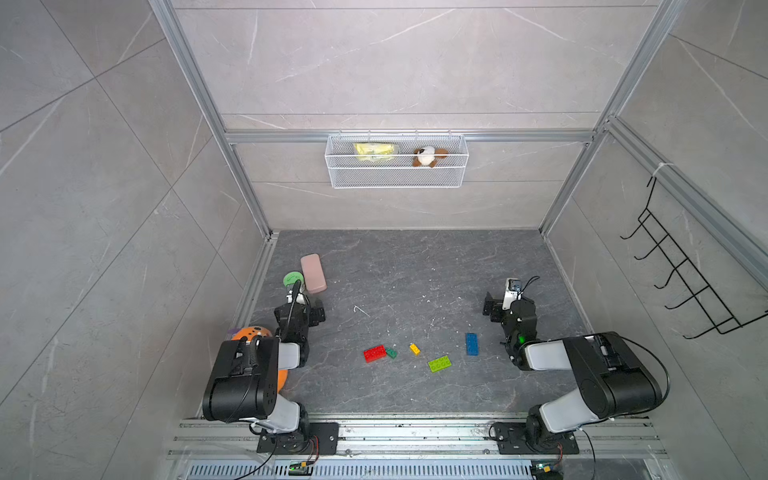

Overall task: Assemble the number 5 with lego
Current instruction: Pick up the lego brick from the center of the board.

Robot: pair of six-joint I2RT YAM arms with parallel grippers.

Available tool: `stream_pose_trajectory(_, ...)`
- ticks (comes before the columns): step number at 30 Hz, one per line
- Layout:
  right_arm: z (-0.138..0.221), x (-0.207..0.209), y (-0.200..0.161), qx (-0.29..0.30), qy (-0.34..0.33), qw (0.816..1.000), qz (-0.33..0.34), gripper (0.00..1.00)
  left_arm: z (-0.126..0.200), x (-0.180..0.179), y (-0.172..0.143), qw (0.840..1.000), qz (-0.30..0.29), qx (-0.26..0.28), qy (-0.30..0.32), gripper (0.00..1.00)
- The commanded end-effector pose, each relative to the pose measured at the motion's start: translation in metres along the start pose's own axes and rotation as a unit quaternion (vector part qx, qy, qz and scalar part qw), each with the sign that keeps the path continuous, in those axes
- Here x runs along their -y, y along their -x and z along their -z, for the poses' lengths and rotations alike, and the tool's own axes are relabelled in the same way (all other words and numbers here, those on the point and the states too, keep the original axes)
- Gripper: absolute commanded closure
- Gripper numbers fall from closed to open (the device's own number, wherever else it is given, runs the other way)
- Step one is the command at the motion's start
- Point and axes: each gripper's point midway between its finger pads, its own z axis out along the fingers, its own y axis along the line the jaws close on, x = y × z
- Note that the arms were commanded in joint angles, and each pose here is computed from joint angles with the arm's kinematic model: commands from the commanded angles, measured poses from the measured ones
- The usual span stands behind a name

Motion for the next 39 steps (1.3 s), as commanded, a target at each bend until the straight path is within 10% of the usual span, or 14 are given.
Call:
stream_pose_trajectory(1,0.0,0.002,0.006,0.007,-0.005,1.0,-0.007,0.0,-0.002,0.003,0.019,1.0,-0.003,0.028,-0.007,0.0)
stream_pose_trajectory(31,0.007,-0.026,0.039,-0.065,0.07,0.995,0.016,0.0,0.013,0.006,0.059,0.999,-0.031,0.002,0.031,0.0)
stream_pose_trajectory(39,0.023,-0.047,0.079,-0.097,0.128,0.98,-0.116,0.0,0.057,0.025,0.095,0.992,0.118,0.013,-0.042,0.0)
